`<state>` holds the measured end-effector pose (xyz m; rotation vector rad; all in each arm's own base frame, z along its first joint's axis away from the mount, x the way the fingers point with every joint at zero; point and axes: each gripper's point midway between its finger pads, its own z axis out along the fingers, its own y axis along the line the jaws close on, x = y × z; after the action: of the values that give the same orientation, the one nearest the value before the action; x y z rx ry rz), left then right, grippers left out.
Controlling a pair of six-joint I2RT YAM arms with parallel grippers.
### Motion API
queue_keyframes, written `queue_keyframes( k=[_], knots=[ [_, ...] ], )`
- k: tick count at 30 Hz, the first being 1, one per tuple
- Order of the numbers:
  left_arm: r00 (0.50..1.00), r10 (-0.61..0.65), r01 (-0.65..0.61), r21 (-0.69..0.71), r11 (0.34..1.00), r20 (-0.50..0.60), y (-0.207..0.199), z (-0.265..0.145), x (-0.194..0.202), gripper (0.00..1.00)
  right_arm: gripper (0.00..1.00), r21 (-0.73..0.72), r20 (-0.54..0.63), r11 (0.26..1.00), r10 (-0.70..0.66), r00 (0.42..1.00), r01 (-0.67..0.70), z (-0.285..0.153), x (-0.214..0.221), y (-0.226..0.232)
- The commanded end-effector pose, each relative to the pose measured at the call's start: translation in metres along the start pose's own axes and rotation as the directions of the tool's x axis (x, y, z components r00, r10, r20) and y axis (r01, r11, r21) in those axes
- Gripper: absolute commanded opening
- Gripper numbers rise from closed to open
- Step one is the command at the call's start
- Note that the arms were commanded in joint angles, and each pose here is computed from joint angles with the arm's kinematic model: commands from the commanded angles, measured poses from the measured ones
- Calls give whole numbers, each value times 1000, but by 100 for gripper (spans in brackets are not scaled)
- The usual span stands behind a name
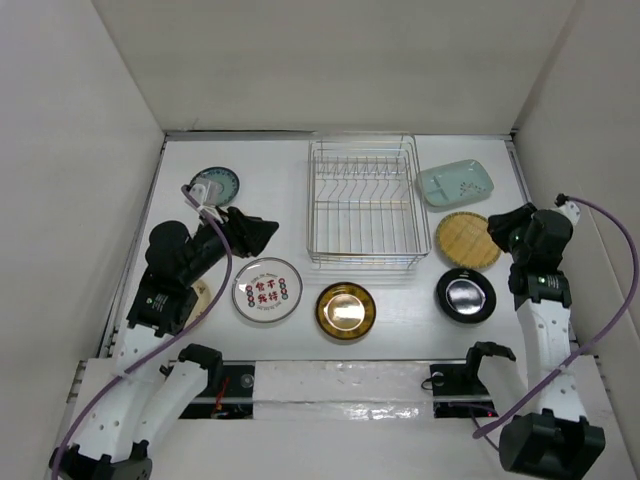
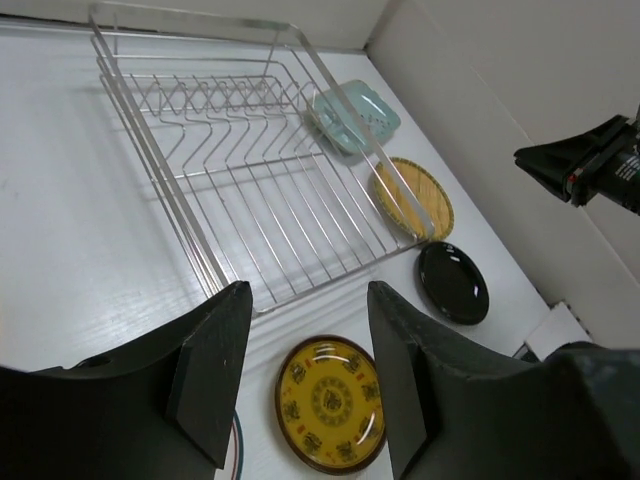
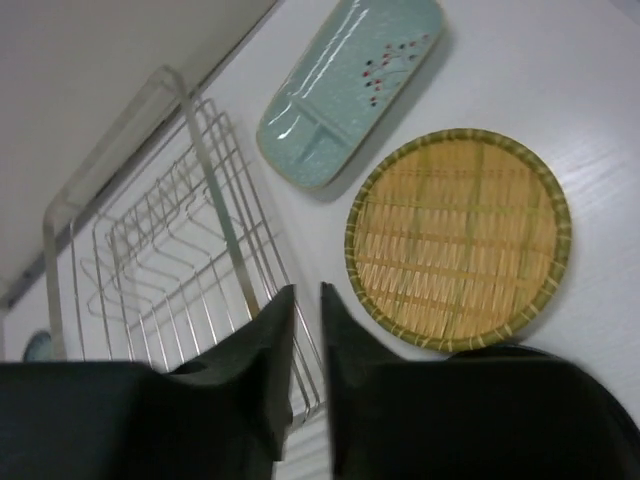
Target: Load the plates into the dish rack
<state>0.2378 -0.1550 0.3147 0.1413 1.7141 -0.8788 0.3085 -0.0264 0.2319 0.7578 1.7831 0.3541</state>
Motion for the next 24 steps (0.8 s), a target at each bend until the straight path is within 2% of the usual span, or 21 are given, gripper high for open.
queue_keyframes(
  k=[1,2,3,4,7,8,9,11,12,13,15,16,18,19,20,21,22,23,24],
  knots=[
    [998,50,-52,54,997,23,-11,3,0,47,32,88,155,993,66,986,-81,-12,-26,-22],
    [998,54,-55,55,997,18,-12,2,3,48,56,137,171,986,69,983,-93,-12,-24,-37],
    [998,60,-61,57,997,15,-13,0,6,47,63,197,215,974,68,974,-112,-15,-28,-52],
    [998,68,-68,71,995,4,-17,-1,13,47,67,232,234,964,71,970,-126,-16,-29,-62],
    [996,85,-84,104,991,-3,-26,-8,23,45,66,331,301,924,88,950,-191,-22,-32,-97],
    [995,96,-96,84,992,5,-24,-9,23,43,64,340,308,918,96,947,-204,-22,-32,-102],
    [994,105,-105,81,991,10,-25,-13,23,34,63,372,315,902,100,944,-220,-24,-29,-115],
    [993,120,-121,70,990,21,-27,-16,22,23,54,414,308,880,105,946,-232,-23,-22,-130],
    [990,135,-136,64,989,29,-27,-19,21,5,48,433,288,870,114,951,-235,-21,-15,-137],
    [990,137,-139,59,989,36,-27,-20,20,0,30,461,271,853,127,954,-245,-20,-9,-148],
    [988,145,-148,49,988,48,-27,-23,19,0,8,479,243,841,149,958,-253,-17,1,-157],
    [988,146,-148,52,988,47,-28,-23,20,0,0,485,224,834,173,959,-264,-15,10,-164],
    [989,144,-146,31,989,43,-25,-22,21,0,0,475,185,838,203,962,-268,-9,22,-167],
    [989,141,-143,34,989,37,-26,-22,23,3,0,471,187,838,209,960,-275,-7,26,-171],
    [989,141,-142,21,990,42,-24,-22,22,9,4,468,177,840,214,961,-274,-5,29,-174],
    [989,141,-142,22,990,40,-25,-22,23,19,15,466,140,843,231,963,-270,-1,38,-175],
    [989,142,-143,26,989,40,-27,-23,23,23,26,471,135,838,241,961,-277,1,40,-178],
    [989,142,-142,11,990,42,-24,-23,23,27,54,474,122,836,250,961,-278,3,45,-182],
    [989,142,-143,15,990,41,-26,-23,23,33,63,466,82,843,260,962,-267,10,54,-183]
  ],
)
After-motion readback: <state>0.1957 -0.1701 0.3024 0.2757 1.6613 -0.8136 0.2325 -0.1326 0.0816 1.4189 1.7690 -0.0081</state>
